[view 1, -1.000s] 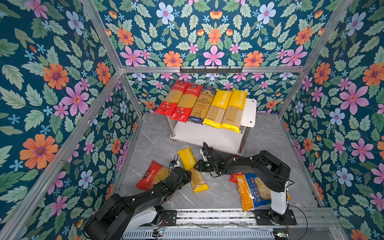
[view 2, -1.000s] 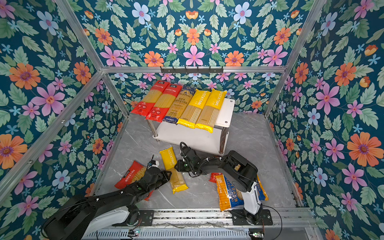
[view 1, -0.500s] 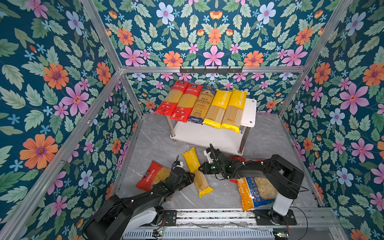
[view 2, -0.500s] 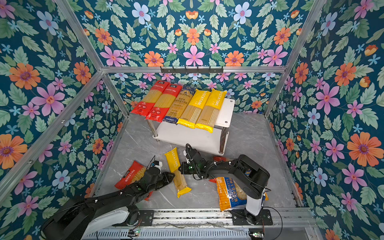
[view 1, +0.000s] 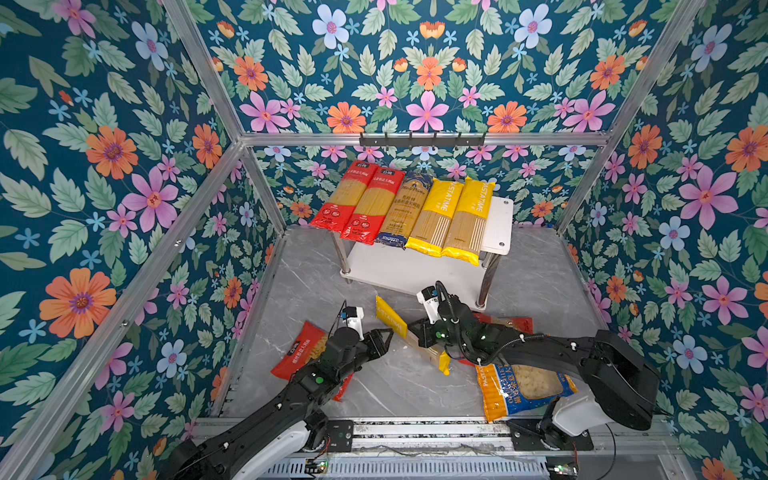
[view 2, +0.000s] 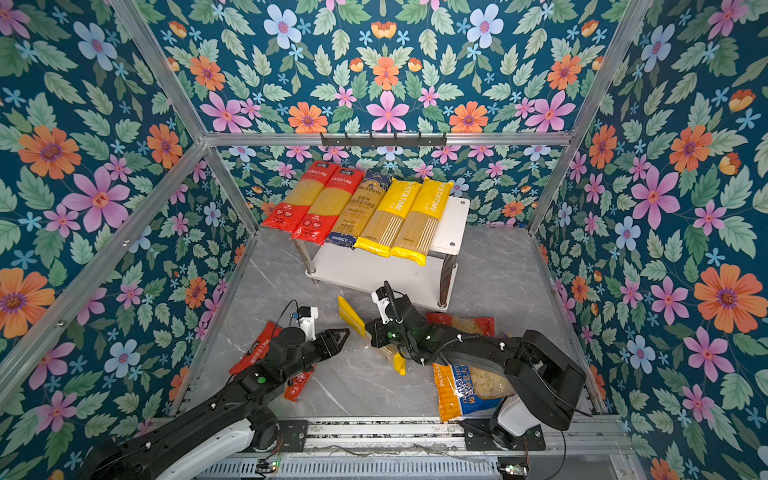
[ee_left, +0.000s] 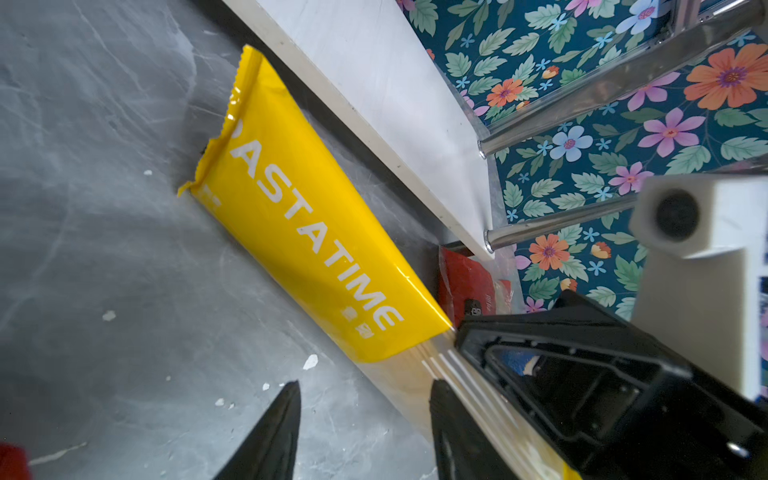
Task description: Place and organize the pasta boxes and bags onto the shelf
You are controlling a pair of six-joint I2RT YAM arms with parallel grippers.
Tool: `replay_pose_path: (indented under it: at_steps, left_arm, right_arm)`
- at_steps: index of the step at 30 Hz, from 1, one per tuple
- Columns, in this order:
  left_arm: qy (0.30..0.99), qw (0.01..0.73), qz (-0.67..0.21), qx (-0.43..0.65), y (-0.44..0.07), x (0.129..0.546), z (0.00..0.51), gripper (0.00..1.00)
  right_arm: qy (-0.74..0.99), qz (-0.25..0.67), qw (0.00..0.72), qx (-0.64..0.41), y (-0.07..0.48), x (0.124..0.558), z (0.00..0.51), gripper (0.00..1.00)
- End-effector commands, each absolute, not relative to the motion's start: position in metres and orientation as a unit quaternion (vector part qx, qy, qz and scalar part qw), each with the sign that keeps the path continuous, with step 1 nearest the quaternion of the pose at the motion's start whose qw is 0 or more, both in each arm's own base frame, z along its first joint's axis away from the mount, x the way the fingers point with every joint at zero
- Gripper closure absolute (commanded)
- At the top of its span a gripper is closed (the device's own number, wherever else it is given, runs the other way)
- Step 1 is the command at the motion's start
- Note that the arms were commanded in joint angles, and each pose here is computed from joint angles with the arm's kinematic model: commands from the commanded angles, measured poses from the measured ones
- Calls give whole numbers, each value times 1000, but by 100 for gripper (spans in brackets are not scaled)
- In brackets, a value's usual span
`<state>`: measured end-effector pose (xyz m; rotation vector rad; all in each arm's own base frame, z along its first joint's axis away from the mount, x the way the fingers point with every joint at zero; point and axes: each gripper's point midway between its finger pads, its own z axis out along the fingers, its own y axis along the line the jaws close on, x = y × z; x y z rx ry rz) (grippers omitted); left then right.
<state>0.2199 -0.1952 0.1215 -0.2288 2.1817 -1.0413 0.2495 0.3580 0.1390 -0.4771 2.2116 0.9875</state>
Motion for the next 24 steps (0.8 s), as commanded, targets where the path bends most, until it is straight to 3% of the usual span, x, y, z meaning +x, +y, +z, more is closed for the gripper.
replay_pose_path:
  at_steps: [1,17,24]
  left_arm:
    - [840,356,-402,-76,-196,220,123,47]
    - [857,331,-386,-79,-197,218,97,49]
    - [879,300,-359,-89,-194,214,70,50]
  right_arm:
    - [821,373,375,-214,361,254,159,100]
    - [890,344,263,-145,342,236,86,100]
    - [906,308,258,-133,330,259,72,64]
